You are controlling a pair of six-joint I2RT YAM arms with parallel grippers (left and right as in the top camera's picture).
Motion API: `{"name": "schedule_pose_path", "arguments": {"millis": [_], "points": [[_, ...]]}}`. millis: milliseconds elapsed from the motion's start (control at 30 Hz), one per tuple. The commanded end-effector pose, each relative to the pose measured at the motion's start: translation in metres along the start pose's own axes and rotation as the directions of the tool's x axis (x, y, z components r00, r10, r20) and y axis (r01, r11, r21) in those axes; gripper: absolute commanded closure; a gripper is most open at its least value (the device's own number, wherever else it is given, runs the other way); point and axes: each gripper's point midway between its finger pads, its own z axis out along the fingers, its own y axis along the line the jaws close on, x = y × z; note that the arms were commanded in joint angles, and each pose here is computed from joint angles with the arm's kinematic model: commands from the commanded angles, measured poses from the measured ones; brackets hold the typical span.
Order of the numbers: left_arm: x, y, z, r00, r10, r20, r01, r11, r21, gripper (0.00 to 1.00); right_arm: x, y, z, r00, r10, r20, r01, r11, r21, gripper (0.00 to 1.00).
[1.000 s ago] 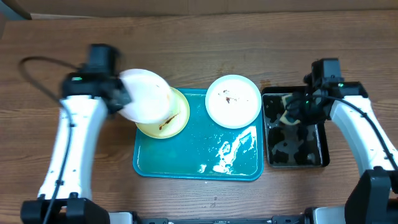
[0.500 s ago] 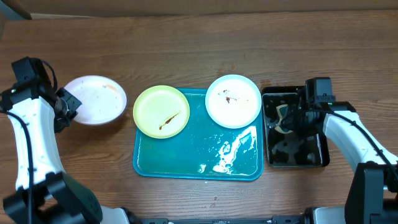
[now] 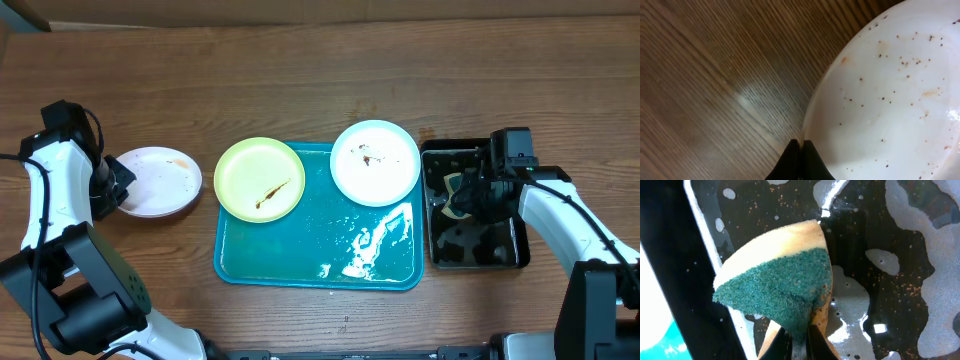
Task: Clean dirty plates on tray and stack at the side
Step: 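Release the plate and move left gripper toward the yellow plate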
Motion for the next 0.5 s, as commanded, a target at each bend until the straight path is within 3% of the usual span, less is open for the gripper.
{"name": "schedule_pose_path", "arguments": {"millis": [0, 67, 100, 467], "points": [[-0.003, 0.002, -0.002, 1.0, 0.015, -0.001, -0.015, 1.0, -0.009, 0.8, 0.001, 0.0, 0.001, 1.0, -0.006, -0.003, 0.006, 1.0, -0.005, 0.96], [0.003, -0.012, -0.004, 0.998, 0.052, -0.033, -0.049, 0.996, 0.074, 0.46, 0.002, -0.001, 0.001, 1.0, -0.019, -0.007, 0.019, 1.0, 0.001, 0.96], [0.005, -0.02, -0.007, 0.996, 0.077, -0.042, -0.072, 0.99, 0.124, 0.39, 0.003, -0.002, 0.001, 1.0, -0.029, -0.01, 0.029, 1.0, 0.006, 0.96], [0.038, -0.081, -0.069, 0.965, 0.261, -0.014, -0.222, 0.845, 0.487, 0.35, 0.01, -0.012, -0.001, 0.997, -0.069, -0.042, 0.071, 0.996, 0.058, 0.96]]}}
